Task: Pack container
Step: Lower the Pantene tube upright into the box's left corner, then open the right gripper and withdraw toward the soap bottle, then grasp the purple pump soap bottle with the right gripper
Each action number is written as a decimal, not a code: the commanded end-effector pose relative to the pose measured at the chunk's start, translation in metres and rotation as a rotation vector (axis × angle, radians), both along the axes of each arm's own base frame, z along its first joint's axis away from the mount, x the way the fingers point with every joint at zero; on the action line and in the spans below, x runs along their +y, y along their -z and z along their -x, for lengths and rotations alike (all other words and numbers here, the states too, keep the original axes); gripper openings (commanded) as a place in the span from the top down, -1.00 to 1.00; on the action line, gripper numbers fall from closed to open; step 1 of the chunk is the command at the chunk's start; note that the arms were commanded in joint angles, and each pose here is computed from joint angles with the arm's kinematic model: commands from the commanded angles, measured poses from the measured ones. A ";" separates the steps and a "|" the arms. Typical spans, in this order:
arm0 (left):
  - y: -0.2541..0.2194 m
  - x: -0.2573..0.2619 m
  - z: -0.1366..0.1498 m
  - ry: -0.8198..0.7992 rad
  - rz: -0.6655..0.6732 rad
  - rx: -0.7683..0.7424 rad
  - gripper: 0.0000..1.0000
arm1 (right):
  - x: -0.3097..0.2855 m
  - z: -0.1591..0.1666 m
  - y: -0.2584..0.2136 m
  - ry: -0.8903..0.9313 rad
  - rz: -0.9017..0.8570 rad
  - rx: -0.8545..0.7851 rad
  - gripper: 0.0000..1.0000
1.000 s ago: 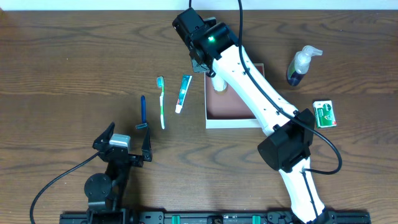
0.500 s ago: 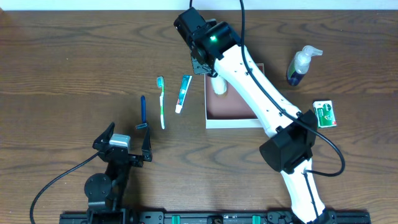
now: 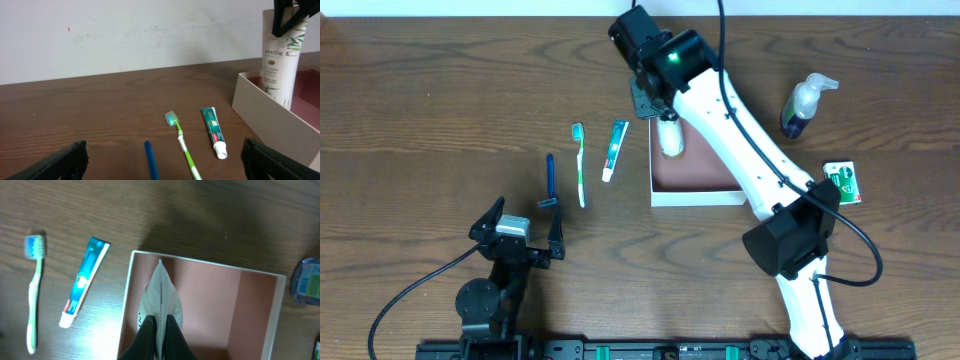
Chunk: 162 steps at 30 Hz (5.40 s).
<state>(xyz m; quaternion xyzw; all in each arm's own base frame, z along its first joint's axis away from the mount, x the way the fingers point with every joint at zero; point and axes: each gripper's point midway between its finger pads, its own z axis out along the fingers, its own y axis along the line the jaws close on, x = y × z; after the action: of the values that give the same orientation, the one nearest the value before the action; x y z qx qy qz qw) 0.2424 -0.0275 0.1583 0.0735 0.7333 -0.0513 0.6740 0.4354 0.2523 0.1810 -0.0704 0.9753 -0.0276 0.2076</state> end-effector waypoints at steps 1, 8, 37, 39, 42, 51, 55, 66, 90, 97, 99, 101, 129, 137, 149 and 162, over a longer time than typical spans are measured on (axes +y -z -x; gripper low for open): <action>0.016 -0.002 0.001 0.013 -0.006 0.044 -0.96 | -0.019 -0.007 -0.029 0.027 -0.021 -0.059 0.97; 0.016 -0.002 0.001 0.013 -0.006 0.044 -0.96 | -0.023 -0.010 -0.026 0.034 -0.104 -0.011 0.97; 0.016 -0.002 0.001 0.013 -0.006 0.044 -0.96 | -0.015 -0.025 -0.033 0.022 -0.173 -0.057 0.94; 0.016 -0.002 0.001 0.013 -0.006 0.044 -0.96 | -0.015 -0.026 -0.033 0.022 -0.173 -0.058 0.94; 0.016 -0.002 0.001 0.013 -0.006 0.044 -0.96 | -0.015 -0.025 -0.033 0.022 -0.173 -0.057 0.92; 0.016 -0.002 0.001 0.013 -0.006 0.044 -0.96 | -0.015 -0.024 -0.033 0.021 -0.171 -0.054 0.84; 0.016 -0.002 0.001 0.013 -0.006 0.044 -0.96 | -0.015 -0.024 -0.033 0.022 -0.170 -0.053 0.74; 0.016 -0.002 0.001 0.013 -0.006 0.044 -0.96 | -0.015 -0.024 -0.032 0.007 -0.163 -0.052 0.41; 0.016 -0.002 0.001 0.013 -0.006 0.044 -0.96 | -0.232 0.014 -0.150 0.332 -0.095 -0.195 -0.99; 0.016 -0.002 0.001 0.013 -0.006 0.044 -0.96 | -0.235 0.006 -0.122 0.418 -0.289 -0.075 -0.98; 0.016 -0.002 0.001 0.013 -0.006 0.044 -0.96 | -0.248 0.005 -0.112 0.629 -0.320 -0.060 -0.99; 0.016 -0.002 0.001 0.013 -0.006 0.044 -0.96 | -0.262 0.008 -0.100 0.889 -0.352 -0.040 -0.99; 0.016 -0.002 0.001 0.013 -0.006 0.044 -0.96 | -0.277 -0.043 0.023 1.378 -0.370 0.084 -0.97; 0.016 -0.002 0.001 0.013 -0.006 0.044 -0.96 | -0.280 -0.044 0.051 1.416 -0.334 0.133 -0.94; 0.016 -0.002 0.001 0.013 -0.006 0.044 -0.96 | -0.288 -0.046 0.057 1.480 -0.340 0.122 -0.68; 0.016 -0.002 0.001 0.013 -0.006 0.044 -0.96 | -0.291 -0.046 0.056 1.484 -0.325 0.108 -0.32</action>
<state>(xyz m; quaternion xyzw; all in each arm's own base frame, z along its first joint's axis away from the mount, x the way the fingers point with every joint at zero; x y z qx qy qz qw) 0.2424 -0.0275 0.1583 0.0735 0.7333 -0.0513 0.6740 0.4816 -0.0310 0.1312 0.6272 0.7734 0.0034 0.0924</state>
